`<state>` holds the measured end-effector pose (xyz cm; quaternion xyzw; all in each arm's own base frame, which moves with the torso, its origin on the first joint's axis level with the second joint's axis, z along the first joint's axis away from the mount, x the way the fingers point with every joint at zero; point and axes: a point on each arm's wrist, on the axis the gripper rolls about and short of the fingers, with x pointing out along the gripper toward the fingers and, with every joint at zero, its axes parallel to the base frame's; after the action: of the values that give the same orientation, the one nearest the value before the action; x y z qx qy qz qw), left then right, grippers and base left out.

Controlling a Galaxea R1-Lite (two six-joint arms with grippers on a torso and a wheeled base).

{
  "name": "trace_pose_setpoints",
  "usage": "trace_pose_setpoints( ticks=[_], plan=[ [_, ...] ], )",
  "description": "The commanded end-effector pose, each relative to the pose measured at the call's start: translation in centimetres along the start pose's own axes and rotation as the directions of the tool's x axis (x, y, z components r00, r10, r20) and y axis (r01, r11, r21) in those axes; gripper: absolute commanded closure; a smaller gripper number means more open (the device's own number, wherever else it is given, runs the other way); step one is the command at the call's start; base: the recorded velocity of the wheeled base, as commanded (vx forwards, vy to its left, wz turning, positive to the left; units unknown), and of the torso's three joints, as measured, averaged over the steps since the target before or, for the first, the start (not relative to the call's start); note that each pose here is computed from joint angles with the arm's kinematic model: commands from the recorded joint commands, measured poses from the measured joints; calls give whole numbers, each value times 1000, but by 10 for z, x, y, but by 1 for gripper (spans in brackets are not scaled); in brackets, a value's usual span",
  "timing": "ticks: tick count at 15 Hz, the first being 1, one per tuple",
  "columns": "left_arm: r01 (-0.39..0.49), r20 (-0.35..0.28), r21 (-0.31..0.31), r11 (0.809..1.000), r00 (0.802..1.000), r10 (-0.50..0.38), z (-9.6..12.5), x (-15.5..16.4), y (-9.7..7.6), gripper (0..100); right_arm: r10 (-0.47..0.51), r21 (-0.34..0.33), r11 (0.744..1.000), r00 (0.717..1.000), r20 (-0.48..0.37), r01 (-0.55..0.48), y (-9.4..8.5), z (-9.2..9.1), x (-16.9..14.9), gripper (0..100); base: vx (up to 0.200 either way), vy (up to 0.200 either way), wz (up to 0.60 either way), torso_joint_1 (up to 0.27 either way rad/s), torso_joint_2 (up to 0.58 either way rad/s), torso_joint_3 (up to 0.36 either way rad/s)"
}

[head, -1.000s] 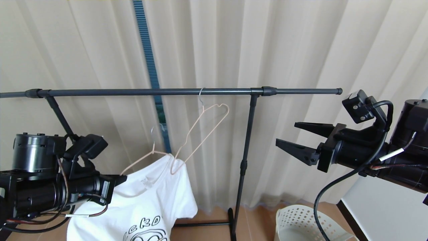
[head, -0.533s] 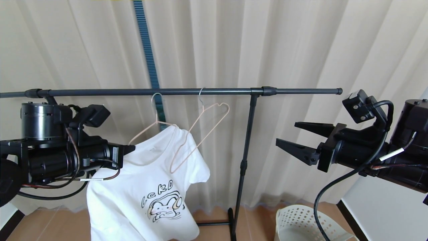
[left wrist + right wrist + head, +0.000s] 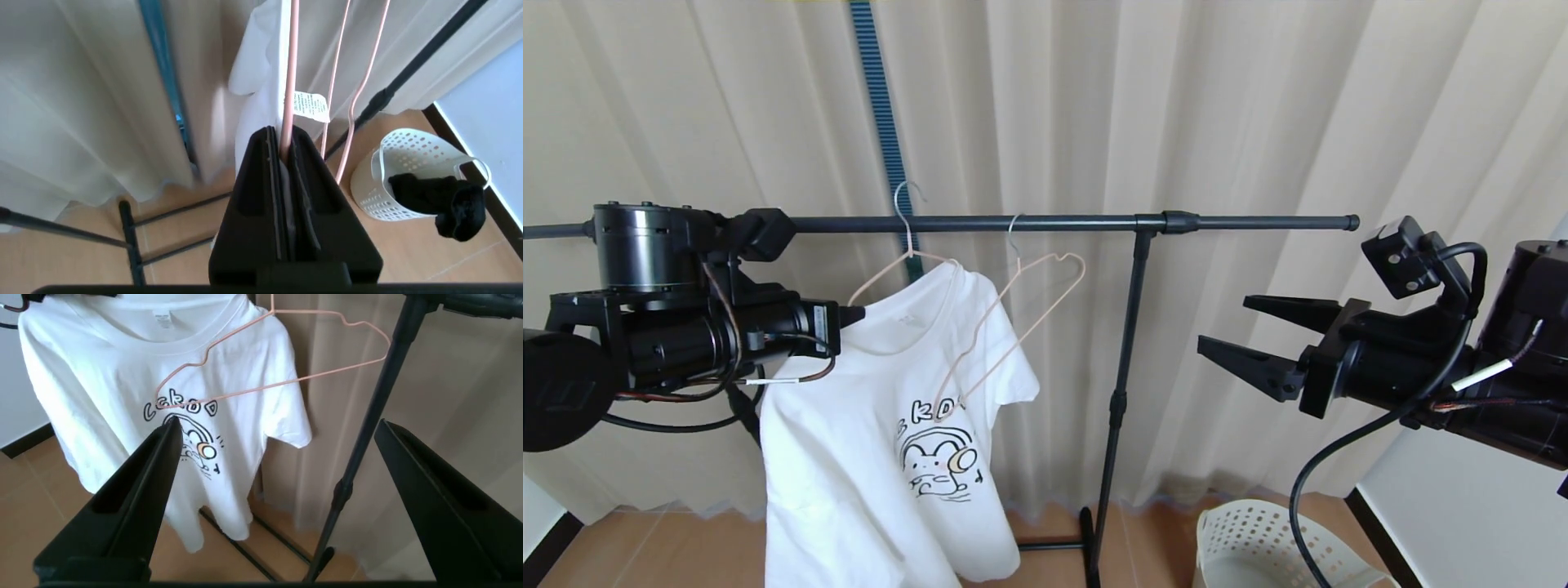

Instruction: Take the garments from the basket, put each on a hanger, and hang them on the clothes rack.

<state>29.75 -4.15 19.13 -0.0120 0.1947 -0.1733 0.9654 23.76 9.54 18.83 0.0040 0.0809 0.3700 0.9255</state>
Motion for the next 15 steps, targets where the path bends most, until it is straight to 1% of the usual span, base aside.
trace_pose_setpoints(
  ticks=[1, 5, 9, 10, 13, 14, 15],
  plan=[
    [0, -14, -4, 1000, 1000, 0, -5, 18, 4, 100, 2, -1, 1000, 1000, 3, -2, 0, 1, 0, 0, 0, 0, 0, 0, 0, 0],
    [1, -29, -7, 1000, 1000, -2, -14, 35, 7, 100, -5, 1, 1000, 1000, 0, 5, -1, 0, 0, 0, 0, 0, 0, 0, 0, 0],
    [4, -40, -4, 1000, 999, -4, -19, 39, 7, 100, -5, 1, 1000, 1000, 0, 5, -1, 0, 0, 0, 0, 0, 0, 0, 0, 0],
    [-2, -46, -6, 1000, 999, 2, -20, 40, 7, 0, -5, 1, 1000, 1000, 0, 5, -1, 0, 0, 0, 0, 0, 0, 0, 0, 0],
    [-19, -60, -9, 1000, 998, 19, -25, 36, 7, 0, -5, -1, 1000, 1000, 0, 5, -1, 0, 0, 0, 0, 0, 0, 0, 0, 0],
    [-20, -55, -9, 1000, 998, 20, -24, 32, 6, 0, -3, -1, 1000, 1000, 2, 3, -1, 0, -1, 0, 0, 0, 0, 0, 0, 0],
    [-20, -41, -7, 1000, 999, 20, -23, 21, 4, 0, -3, -1, 1000, 1000, 2, 3, -1, 0, -1, 0, 0, 0, 0, 0, 0, 0]
  ],
)
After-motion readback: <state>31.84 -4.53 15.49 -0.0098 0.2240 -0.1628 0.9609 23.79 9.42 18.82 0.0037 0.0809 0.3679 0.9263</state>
